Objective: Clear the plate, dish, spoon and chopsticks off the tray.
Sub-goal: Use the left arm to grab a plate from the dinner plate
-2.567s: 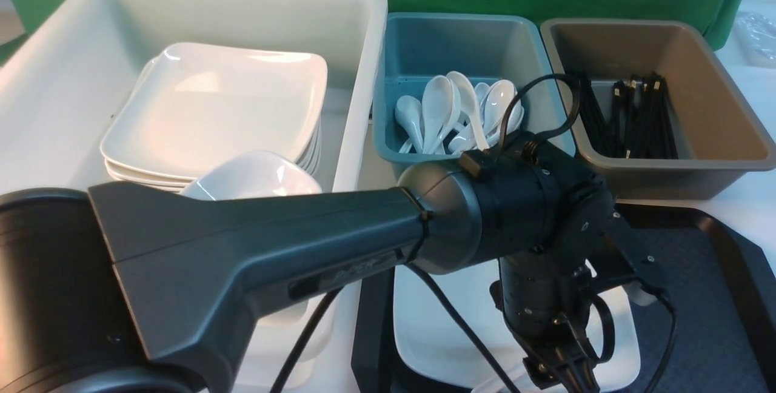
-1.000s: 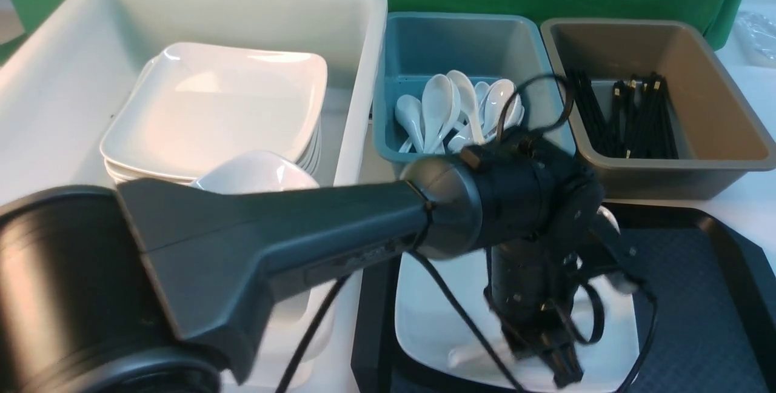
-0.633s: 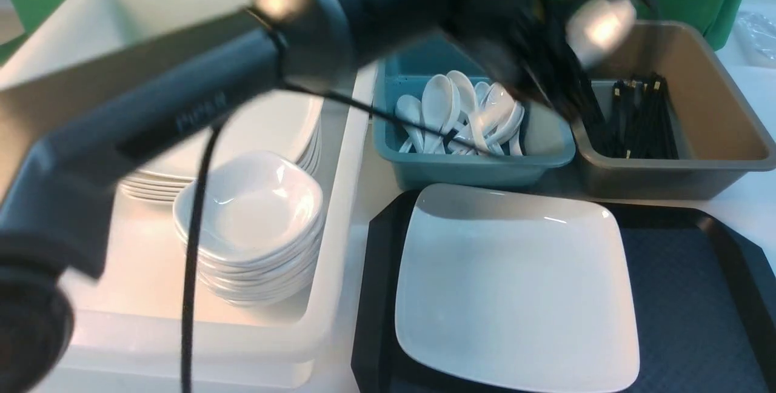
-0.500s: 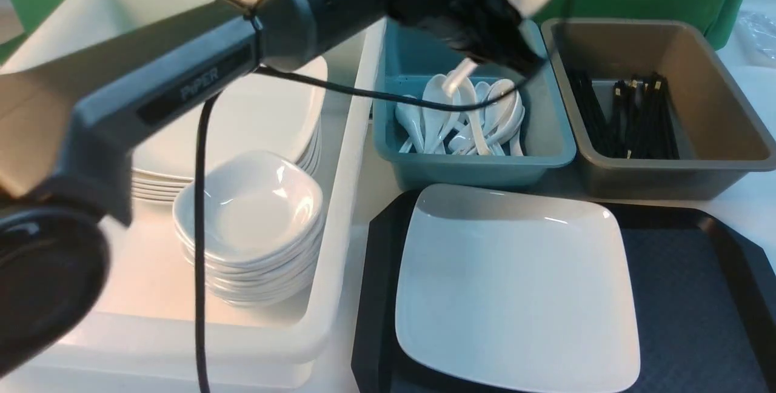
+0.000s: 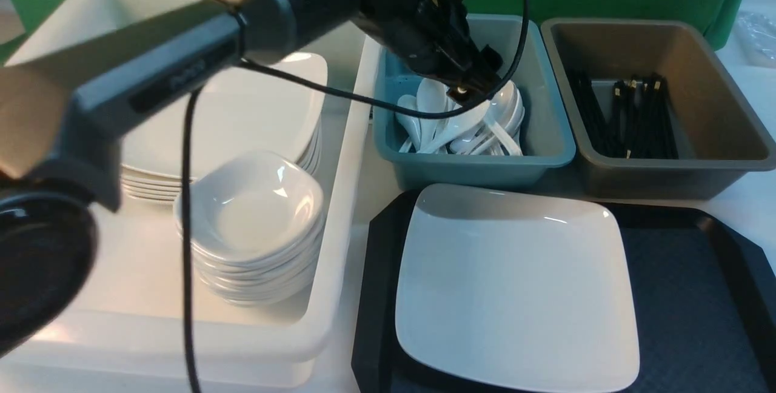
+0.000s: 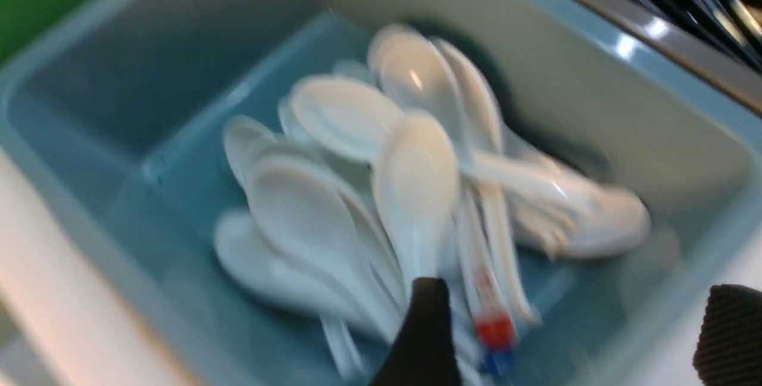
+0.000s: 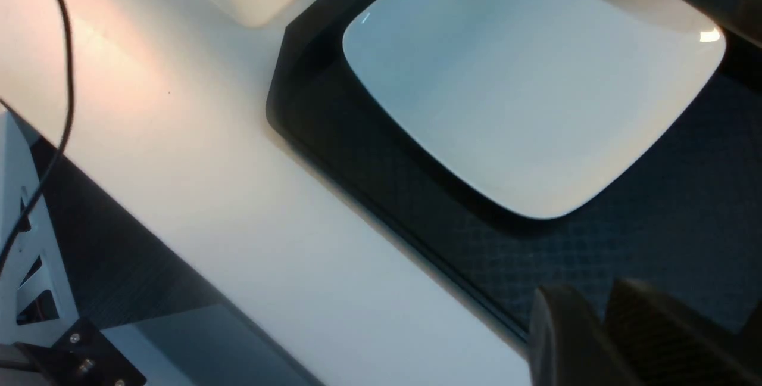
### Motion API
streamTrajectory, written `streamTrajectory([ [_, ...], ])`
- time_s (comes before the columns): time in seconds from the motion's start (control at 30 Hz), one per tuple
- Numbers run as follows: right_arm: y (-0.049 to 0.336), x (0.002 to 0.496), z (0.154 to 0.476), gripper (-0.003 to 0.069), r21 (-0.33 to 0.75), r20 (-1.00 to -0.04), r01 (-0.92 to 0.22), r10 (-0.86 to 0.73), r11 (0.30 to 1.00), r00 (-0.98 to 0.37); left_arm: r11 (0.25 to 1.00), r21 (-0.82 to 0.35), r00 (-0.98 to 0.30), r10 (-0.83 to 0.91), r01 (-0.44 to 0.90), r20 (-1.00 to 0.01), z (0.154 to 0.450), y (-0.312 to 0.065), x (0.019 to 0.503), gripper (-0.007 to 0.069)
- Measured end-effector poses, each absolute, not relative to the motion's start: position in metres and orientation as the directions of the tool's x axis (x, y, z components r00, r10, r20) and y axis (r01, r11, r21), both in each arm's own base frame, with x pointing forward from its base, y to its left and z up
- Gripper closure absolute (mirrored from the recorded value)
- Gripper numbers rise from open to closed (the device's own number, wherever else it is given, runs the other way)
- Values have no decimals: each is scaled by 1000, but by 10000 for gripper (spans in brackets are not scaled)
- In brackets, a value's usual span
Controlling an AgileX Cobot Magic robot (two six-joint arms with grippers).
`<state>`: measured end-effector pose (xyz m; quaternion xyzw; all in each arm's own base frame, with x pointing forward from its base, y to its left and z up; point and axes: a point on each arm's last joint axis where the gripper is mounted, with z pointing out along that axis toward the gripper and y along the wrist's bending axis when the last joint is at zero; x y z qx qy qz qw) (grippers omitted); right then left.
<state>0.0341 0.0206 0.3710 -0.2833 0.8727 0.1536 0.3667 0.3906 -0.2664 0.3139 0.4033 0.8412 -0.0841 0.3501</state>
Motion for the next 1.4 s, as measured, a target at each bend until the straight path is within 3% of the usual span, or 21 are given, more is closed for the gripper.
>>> streamTrajectory([
  [0.13,20,34,371,515,57,-728,-610,-386,790,-567,543,189,-346,727,818,-593,342,-253,343,297],
  [0.17,20,34,371,515,56,-728,-611,-386,790,-566,430,217,-251,791,876,-558,343,-251,316,441],
  [0.23,20,34,371,515,54,-728,-612,-388,789,-565,218,265,-67,873,939,-482,334,-245,270,564],
  [0.37,20,34,371,515,46,-729,-618,-397,785,-558,-108,285,206,919,952,-337,288,-237,205,593],
  [0.47,20,34,371,515,44,-729,-620,-399,784,-557,-239,309,326,906,921,-271,255,-231,184,545],
  [0.53,20,34,371,515,44,-729,-620,-399,783,-556,-278,347,375,890,896,-257,239,-231,180,480],
  [0.63,21,33,371,515,50,-727,-623,-399,781,-558,-296,402,414,877,866,-245,220,-232,183,324],
  [0.67,21,33,371,515,50,-727,-623,-399,781,-558,-297,403,415,877,866,-244,219,-233,183,315],
  [0.77,22,32,371,515,72,-723,-632,-396,771,-566,-307,425,431,872,851,-233,208,-238,188,188],
  [0.83,23,31,371,515,80,-721,-636,-396,768,-569,-316,433,440,870,844,-223,201,-241,192,158],
  [1.0,25,29,371,515,104,-718,-645,-391,757,-575,-338,450,451,876,827,-170,181,-246,201,146],
  [1.1,26,28,370,515,117,-715,-650,-390,751,-580,-337,456,437,889,824,-134,168,-249,208,178],
  [1.2,26,28,370,515,126,-713,-653,-390,747,-583,-323,458,423,897,828,-131,163,-252,211,200],
  [1.4,26,27,370,515,130,-713,-655,-389,745,-584,-369,475,461,882,799,-91,155,-254,215,218],
])
